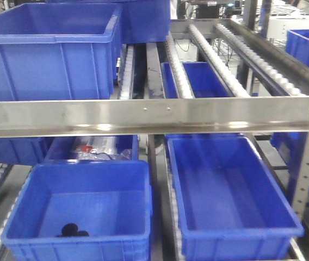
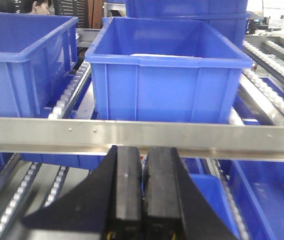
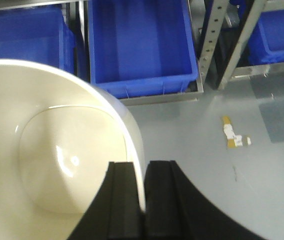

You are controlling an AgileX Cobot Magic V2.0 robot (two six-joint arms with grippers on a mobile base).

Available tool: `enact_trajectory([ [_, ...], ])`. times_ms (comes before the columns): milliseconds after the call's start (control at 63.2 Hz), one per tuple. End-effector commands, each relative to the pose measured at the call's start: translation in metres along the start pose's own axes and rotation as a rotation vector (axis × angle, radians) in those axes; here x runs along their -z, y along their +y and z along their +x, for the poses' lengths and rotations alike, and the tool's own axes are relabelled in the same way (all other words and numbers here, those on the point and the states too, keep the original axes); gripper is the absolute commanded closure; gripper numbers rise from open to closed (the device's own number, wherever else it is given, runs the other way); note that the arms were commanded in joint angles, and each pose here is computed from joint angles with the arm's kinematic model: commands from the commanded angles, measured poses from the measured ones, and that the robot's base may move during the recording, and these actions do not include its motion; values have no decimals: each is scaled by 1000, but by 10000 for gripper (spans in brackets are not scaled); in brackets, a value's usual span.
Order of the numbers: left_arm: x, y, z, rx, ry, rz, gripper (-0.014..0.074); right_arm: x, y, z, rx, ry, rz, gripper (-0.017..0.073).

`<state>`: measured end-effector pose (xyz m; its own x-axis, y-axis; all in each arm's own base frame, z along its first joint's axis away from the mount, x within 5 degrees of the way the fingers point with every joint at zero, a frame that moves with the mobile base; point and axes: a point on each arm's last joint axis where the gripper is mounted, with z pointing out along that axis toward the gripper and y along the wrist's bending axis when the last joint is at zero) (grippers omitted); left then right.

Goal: Move white bin to right shelf second layer
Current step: 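Turn the base toward the roller shelf with blue crates, then approach the shelf's second layer with the held bin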

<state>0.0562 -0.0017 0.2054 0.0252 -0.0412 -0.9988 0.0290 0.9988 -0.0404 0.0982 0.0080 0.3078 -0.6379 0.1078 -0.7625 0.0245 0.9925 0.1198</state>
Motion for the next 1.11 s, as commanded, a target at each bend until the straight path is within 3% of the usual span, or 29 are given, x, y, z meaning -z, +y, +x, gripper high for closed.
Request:
enact_trajectory([
  [0, 0, 0, 1, 11, -71, 3, 509, 7, 2, -14, -3, -109, -16, 493],
  [1092, 0, 0, 1, 11, -71, 3, 509, 7, 2, -14, -3, -110, -16, 493],
])
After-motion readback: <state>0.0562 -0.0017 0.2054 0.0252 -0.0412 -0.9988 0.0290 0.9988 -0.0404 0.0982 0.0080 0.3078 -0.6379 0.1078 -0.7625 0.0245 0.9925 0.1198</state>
